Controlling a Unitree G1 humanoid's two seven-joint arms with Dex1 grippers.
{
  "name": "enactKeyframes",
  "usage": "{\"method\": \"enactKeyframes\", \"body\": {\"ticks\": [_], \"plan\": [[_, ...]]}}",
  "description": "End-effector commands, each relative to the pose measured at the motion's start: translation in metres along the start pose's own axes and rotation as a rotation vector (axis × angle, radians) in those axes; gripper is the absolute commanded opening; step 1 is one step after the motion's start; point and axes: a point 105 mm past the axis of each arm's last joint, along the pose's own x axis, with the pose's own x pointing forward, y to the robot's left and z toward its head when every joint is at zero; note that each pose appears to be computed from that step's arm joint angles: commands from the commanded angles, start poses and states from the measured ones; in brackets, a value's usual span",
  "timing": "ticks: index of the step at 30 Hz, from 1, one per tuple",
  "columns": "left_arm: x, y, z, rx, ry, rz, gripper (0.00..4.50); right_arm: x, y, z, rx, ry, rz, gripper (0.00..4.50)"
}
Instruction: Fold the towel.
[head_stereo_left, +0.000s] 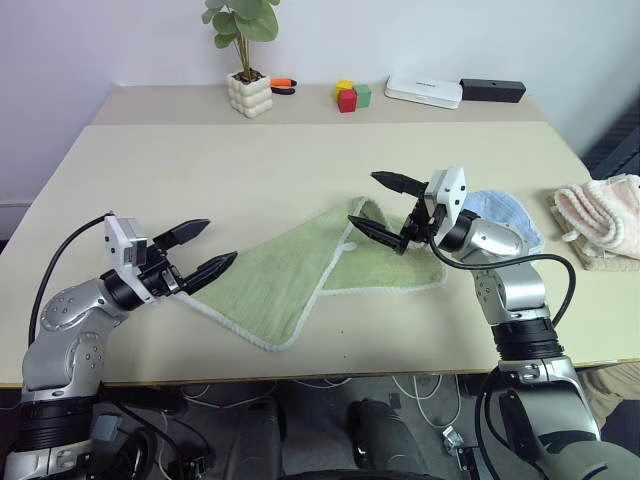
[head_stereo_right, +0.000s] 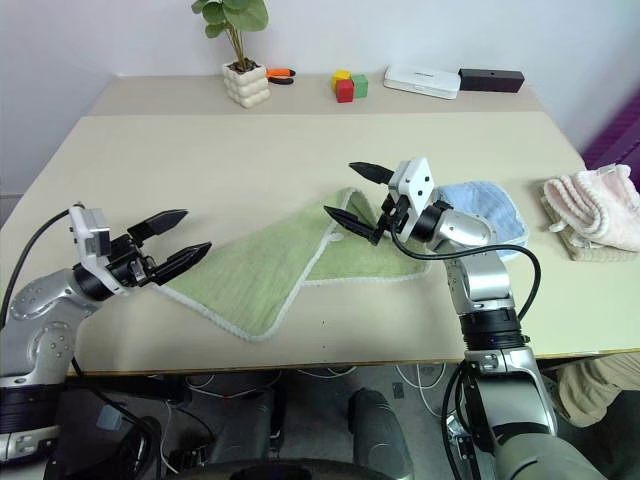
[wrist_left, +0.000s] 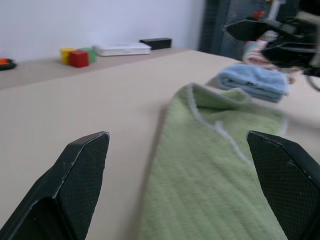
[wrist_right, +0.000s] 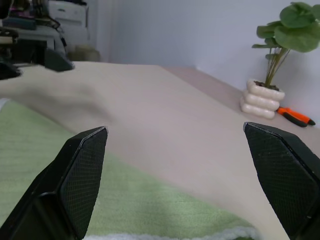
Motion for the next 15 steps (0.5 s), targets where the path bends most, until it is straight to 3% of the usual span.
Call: {"method": "enactKeyframes", "body": {"ticks": [1,5,11,15], "plan": [[0.005,-0.018,0.011,-0.056,-0.011,-0.115,4.5,0.001,0.0,0.01,-0.011,-0.056,-0.033,4.44],[0.003,-0.036,0.005,-0.078,0.106,-0.258,4.5,0.003,0.007,0.009,-0.005,-0.065,-0.047,4.44],[0.003,-0.052,-0.011,0.031,0.278,-0.394,4.5,-0.002,0.013,0.004,0.005,-0.063,-0.086,4.44],[0.013,-0.06,-0.015,0.01,0.272,-0.457,4.5,-0.002,0.012,0.008,0.034,-0.098,-0.119,4.44]]}}
